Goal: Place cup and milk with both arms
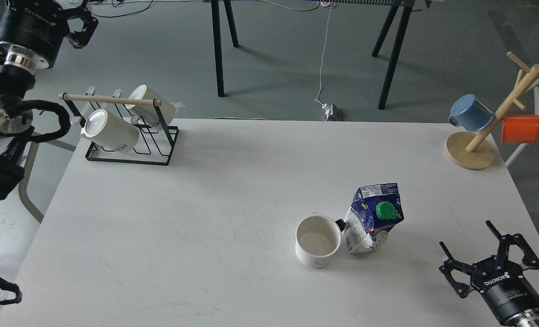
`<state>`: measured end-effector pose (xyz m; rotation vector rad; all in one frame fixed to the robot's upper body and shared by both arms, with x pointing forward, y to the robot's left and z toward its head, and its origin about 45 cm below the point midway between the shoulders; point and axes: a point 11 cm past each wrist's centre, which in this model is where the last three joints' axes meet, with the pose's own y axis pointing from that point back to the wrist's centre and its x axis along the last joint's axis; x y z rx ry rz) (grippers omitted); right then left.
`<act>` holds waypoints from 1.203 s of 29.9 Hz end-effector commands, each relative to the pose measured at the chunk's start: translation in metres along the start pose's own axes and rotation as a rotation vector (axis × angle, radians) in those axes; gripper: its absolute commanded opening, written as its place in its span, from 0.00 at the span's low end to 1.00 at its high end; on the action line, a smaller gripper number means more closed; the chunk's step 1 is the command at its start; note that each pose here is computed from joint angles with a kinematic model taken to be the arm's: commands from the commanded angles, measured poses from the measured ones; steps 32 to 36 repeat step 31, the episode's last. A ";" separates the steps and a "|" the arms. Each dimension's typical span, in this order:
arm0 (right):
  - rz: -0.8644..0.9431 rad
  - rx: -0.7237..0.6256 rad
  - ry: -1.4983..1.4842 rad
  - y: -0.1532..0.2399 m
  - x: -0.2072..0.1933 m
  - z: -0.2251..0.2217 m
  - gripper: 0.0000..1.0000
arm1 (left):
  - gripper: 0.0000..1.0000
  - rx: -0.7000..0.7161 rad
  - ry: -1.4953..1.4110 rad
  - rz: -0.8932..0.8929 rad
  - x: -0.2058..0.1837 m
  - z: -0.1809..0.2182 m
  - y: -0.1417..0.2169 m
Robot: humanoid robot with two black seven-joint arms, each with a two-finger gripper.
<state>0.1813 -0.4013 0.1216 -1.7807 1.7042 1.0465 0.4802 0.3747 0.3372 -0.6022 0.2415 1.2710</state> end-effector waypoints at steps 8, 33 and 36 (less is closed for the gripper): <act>-0.175 0.204 0.303 -0.135 -0.062 -0.157 0.99 | 1.00 0.019 0.017 -0.011 -0.004 -0.011 0.001; -0.276 0.351 0.193 -0.252 -0.158 -0.192 0.99 | 1.00 0.019 0.088 0.009 -0.021 -0.041 -0.025; -0.276 0.351 0.193 -0.252 -0.158 -0.192 0.99 | 1.00 0.019 0.088 0.009 -0.021 -0.041 -0.025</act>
